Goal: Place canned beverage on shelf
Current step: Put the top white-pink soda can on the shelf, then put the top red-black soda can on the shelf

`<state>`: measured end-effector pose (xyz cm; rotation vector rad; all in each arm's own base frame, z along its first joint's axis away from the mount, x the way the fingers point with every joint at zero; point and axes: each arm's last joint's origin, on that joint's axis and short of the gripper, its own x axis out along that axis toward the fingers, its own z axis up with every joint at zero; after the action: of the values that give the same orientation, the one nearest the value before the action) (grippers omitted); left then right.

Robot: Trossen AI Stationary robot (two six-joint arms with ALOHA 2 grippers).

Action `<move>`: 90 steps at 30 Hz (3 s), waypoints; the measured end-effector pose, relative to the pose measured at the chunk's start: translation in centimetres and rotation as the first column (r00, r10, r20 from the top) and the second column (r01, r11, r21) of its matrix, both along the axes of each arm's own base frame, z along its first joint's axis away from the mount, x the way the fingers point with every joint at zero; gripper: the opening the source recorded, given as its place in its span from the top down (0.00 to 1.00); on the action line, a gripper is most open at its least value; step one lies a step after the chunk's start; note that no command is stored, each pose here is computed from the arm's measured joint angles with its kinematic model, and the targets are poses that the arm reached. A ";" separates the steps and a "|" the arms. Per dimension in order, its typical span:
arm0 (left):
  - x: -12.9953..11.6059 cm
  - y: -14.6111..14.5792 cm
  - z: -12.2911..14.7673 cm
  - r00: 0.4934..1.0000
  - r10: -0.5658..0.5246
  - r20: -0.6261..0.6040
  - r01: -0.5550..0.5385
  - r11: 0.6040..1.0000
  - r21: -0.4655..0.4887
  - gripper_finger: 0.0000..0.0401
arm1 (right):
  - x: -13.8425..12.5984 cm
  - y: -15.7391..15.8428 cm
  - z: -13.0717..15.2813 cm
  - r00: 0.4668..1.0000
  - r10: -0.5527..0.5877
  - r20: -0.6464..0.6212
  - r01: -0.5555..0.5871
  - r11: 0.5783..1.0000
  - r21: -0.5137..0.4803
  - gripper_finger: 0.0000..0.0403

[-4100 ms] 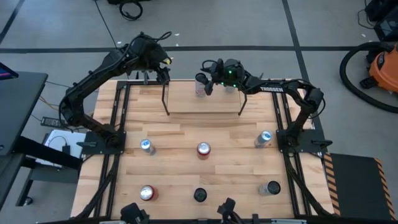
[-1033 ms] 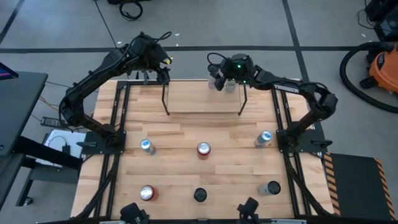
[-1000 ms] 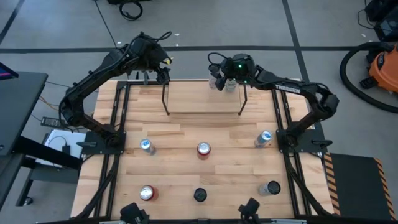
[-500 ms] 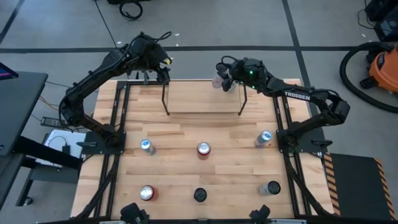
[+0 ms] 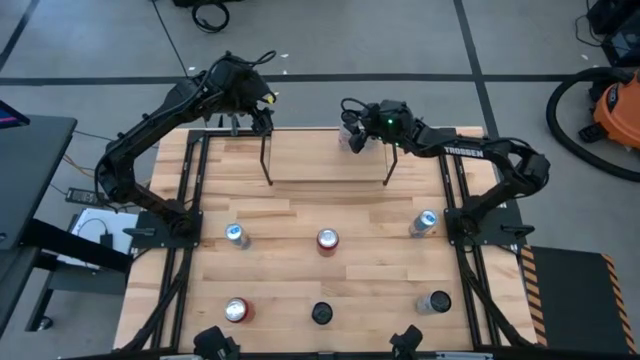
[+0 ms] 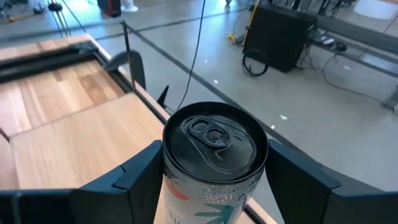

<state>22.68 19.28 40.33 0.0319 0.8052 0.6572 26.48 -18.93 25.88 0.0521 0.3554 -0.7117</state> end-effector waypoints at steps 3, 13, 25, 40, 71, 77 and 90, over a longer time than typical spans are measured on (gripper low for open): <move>0.0 0.0 0.0 1.000 0.000 -0.001 0.000 1.000 0.000 0.28 | 0.0 0.1 -0.1 1.000 0.003 0.004 -0.003 1.000 -0.009 0.36; 0.0 0.0 0.0 1.000 0.000 0.000 0.000 1.000 0.000 0.28 | -0.3 0.0 -0.4 1.000 -0.001 0.005 0.001 1.000 -0.013 0.32; 0.0 0.0 0.0 1.000 0.000 0.000 0.000 1.000 0.000 0.28 | -0.2 -0.1 -0.4 1.000 0.001 0.030 -0.001 1.000 -0.003 0.30; 0.0 0.0 0.0 1.000 0.000 0.000 0.000 1.000 0.000 0.28 | -0.1 0.0 -0.2 1.000 0.000 0.016 0.001 0.999 -0.044 0.30; 0.0 0.0 0.0 1.000 0.000 -0.001 0.000 1.000 0.000 0.28 | -0.3 -0.3 -0.1 0.998 0.046 0.049 -0.045 0.999 -0.022 0.26; 0.0 0.0 0.0 1.000 0.000 0.000 0.000 1.000 0.000 0.28 | -0.3 -0.3 0.0 0.997 0.046 0.055 -0.044 0.999 -0.027 0.24; 0.0 0.0 0.0 1.000 0.000 0.000 0.000 1.000 0.000 0.28 | 0.0 -0.5 1.5 0.983 0.058 0.175 -0.037 0.992 -0.122 0.23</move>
<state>22.68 19.28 40.33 0.0317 0.8055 0.6571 26.43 -19.45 27.39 -0.0054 0.1423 -0.6739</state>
